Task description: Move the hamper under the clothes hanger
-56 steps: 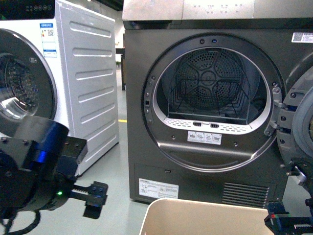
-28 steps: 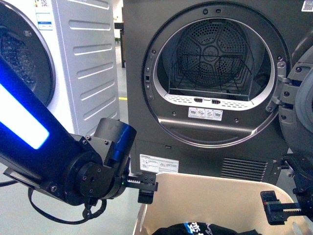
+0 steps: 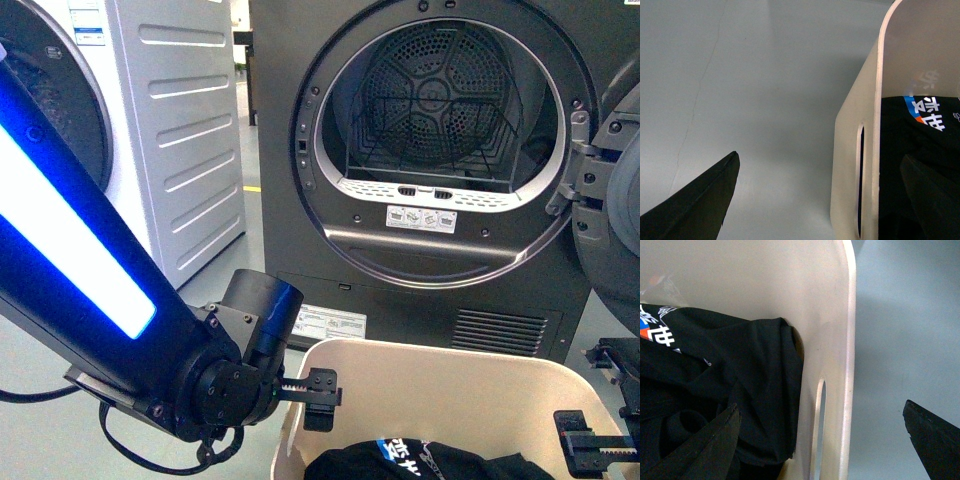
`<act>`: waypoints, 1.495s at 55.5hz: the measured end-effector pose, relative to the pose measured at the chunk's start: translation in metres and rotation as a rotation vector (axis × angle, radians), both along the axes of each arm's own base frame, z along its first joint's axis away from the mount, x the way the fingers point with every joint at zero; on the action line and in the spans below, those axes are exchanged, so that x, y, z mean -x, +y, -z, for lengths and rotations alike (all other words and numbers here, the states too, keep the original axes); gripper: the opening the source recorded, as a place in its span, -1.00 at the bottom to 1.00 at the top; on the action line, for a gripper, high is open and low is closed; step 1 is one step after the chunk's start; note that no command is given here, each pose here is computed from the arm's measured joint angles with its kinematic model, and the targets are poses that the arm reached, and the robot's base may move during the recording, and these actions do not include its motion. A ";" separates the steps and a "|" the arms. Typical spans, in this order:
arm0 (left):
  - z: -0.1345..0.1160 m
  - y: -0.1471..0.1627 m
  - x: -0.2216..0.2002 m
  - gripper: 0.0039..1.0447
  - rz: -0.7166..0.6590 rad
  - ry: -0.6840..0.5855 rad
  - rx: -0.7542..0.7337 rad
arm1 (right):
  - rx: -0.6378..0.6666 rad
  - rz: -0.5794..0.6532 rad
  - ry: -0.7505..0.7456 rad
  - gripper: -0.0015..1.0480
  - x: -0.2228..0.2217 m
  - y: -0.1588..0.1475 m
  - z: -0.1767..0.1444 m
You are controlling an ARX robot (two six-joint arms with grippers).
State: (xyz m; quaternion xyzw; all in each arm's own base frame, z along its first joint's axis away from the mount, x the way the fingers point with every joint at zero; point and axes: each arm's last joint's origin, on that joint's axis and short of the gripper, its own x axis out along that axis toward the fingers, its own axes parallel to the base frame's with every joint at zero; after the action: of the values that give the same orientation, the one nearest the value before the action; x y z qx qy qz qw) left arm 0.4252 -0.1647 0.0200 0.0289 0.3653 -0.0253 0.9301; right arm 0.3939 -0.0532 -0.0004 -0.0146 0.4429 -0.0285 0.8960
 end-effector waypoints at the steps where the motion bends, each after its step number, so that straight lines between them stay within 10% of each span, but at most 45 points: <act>1: 0.001 0.000 0.000 0.88 0.000 0.001 0.001 | 0.001 0.002 0.003 0.85 0.000 0.000 0.001; 20: 0.014 -0.003 0.003 0.17 -0.001 0.021 0.009 | 0.028 0.031 0.022 0.82 -0.005 -0.003 0.011; 36: 0.014 -0.013 0.006 -0.92 0.033 0.017 0.032 | 0.056 0.050 0.045 -0.25 -0.008 -0.004 0.013; 49: 0.012 -0.012 0.005 -0.92 0.031 0.015 0.035 | 0.042 0.035 0.044 -0.95 -0.008 0.004 0.012; 83: -0.031 0.008 0.024 -0.92 0.023 -0.031 0.028 | -0.008 -0.010 -0.014 -0.95 0.020 0.021 -0.020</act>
State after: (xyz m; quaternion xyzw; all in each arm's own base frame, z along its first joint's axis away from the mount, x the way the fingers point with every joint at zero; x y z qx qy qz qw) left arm 0.4016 -0.1562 0.0513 0.0204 0.3501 -0.0404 0.9356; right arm 0.3742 -0.0320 0.0196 -0.0131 0.4369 -0.0227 0.8991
